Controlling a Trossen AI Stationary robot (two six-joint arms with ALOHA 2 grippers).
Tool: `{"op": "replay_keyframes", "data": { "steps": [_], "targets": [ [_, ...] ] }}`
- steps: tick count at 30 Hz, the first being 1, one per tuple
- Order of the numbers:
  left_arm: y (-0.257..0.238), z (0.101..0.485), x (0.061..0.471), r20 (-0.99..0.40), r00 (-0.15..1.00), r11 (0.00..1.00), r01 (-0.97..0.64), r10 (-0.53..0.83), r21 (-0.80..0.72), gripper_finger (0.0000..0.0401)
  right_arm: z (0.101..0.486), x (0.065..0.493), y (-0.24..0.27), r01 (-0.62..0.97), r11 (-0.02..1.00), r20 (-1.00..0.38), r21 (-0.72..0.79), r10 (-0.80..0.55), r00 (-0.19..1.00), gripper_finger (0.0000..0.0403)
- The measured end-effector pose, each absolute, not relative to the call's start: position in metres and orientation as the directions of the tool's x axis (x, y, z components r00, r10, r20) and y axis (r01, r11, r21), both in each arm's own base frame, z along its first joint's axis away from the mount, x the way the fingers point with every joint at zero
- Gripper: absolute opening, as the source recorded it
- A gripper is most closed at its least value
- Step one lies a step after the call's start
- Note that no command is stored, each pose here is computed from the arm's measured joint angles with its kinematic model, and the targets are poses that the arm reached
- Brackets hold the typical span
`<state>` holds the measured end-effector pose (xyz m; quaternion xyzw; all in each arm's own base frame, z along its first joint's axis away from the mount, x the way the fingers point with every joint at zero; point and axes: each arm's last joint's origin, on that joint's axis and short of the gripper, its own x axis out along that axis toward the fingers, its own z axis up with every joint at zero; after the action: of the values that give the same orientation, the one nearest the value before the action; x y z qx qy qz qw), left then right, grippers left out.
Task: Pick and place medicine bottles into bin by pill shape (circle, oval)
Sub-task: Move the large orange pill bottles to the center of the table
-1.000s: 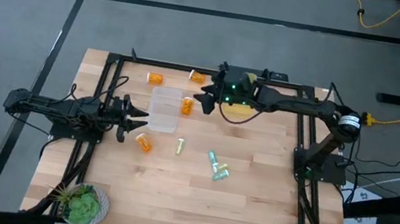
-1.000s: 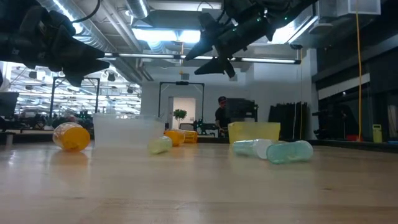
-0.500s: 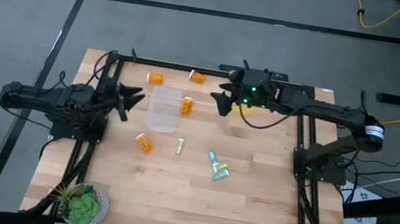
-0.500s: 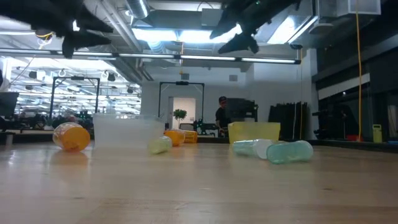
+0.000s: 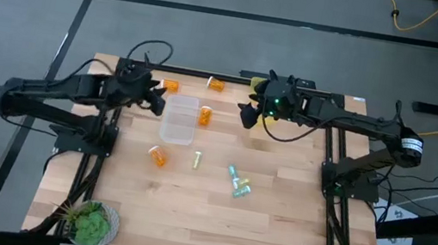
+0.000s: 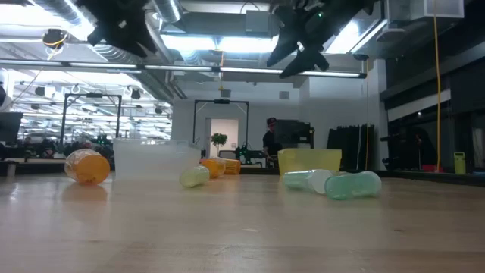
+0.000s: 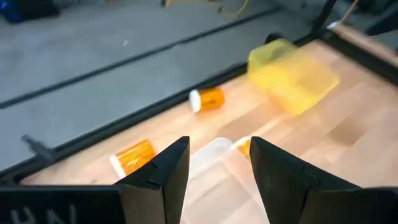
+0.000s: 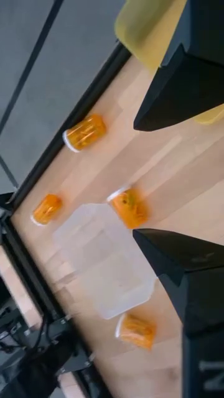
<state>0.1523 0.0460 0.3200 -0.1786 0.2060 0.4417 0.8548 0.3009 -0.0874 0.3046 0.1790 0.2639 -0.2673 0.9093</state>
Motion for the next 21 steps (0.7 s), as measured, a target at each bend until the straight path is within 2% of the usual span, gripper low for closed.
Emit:
{"op": "replay_keyframes", "data": {
  "steps": [10, 14, 21],
  "targets": [
    [0.096, 0.303, 0.163, -0.718, 0.374, 0.452, -0.887, 0.587, -0.093, 0.0163, 0.289, 0.295, -0.086, 0.595, 0.789, -0.643, 0.154, -0.377, 0.667, 0.0272],
    [0.124, 0.292, 0.158, -0.770, 0.300, 0.363, -0.927, 0.563, -0.095, 0.0163, 0.288, 0.293, -0.084, 0.607, 0.778, -0.662, 0.163, -0.370, 0.652, 0.0272],
    [0.176, 0.258, 0.148, -0.866, 0.108, 0.218, -0.976, 0.488, 0.001, 0.0163, 0.284, 0.293, -0.064, 0.581, 0.797, -0.704, 0.163, -0.318, 0.635, 0.0272]
  ]
}}
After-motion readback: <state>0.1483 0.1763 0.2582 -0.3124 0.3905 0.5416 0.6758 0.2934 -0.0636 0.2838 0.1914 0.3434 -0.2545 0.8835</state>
